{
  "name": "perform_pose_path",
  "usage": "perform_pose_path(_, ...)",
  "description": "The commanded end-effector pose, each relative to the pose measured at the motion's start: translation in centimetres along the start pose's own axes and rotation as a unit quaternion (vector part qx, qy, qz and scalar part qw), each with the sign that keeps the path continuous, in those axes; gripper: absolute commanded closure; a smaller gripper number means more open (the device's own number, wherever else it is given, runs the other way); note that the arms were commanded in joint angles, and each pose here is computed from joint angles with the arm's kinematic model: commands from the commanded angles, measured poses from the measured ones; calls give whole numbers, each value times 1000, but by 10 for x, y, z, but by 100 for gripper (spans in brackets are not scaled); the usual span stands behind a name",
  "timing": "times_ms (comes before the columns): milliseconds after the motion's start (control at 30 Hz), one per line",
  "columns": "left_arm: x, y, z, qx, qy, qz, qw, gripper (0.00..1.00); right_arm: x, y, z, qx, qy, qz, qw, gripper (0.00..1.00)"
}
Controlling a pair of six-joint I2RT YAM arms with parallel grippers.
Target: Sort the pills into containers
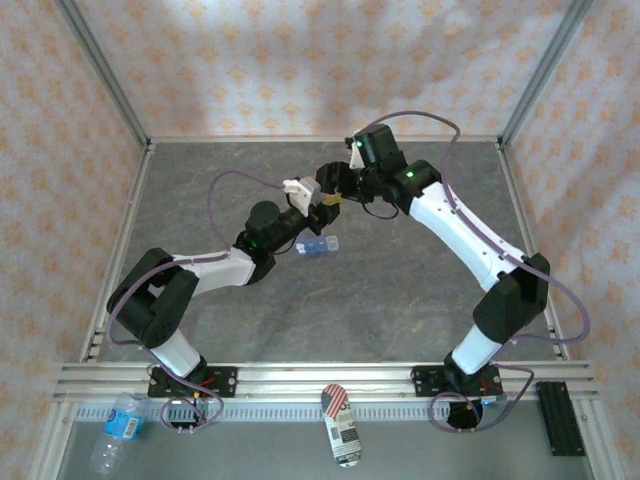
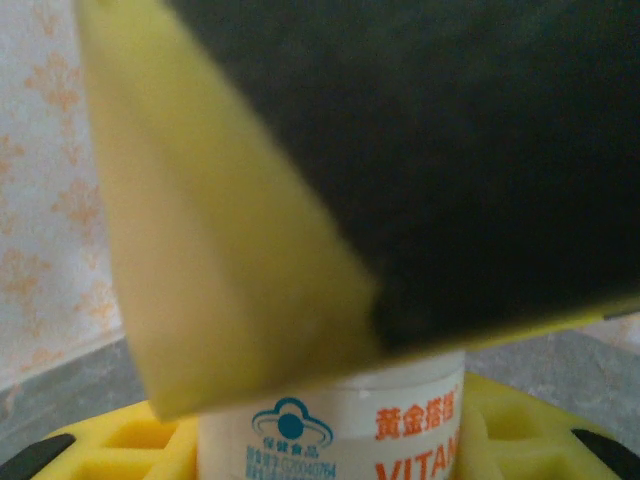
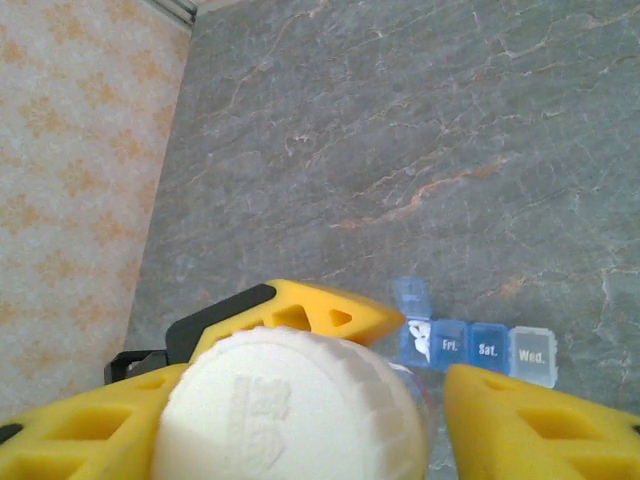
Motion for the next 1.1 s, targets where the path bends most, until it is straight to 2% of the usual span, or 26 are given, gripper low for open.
perform_pose_path(0, -46, 2, -8, 10, -14, -81, 997, 100, -12, 24, 3, 6, 16, -12, 1000, 29)
perform_pose_path(167, -38, 1, -12, 32, -2, -70, 997, 100, -24, 54, 4, -8, 24, -37, 999, 16)
perform_pose_path(267, -36, 1, -12, 49, 10, -66, 997, 100, -30, 71, 2, -17, 25, -54, 998, 14)
perform_pose_path(433, -42, 2, -15, 116, 48, -56, 991, 100, -40, 105, -3, -30, 64, -92, 993, 14)
perform_pose_path(633, -55, 0, -21, 192, 89, -41, 976, 100, -33, 103, 4, -100, 139, -37, 985, 14)
perform_pose_path(800, -59, -3, -31, 242, 113, -25, 963, 100, -34, 99, 20, -152, 162, -4, 975, 15)
perform_pose_path(1067, -59, -6, -36, 273, 134, -13, 953, 100, -38, 91, 23, -157, 171, 13, 973, 19)
Point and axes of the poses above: each hand's point on the last joint's axis, 136 mm out from that joint toward the fingers, its own y axis back along the fingers, its own z axis along the line the jaws close on, x = y × z, the point moved 3 cm from there along y, back along the fingers, and after that the axes turned 6 degrees about y, right-handed, at the moved point
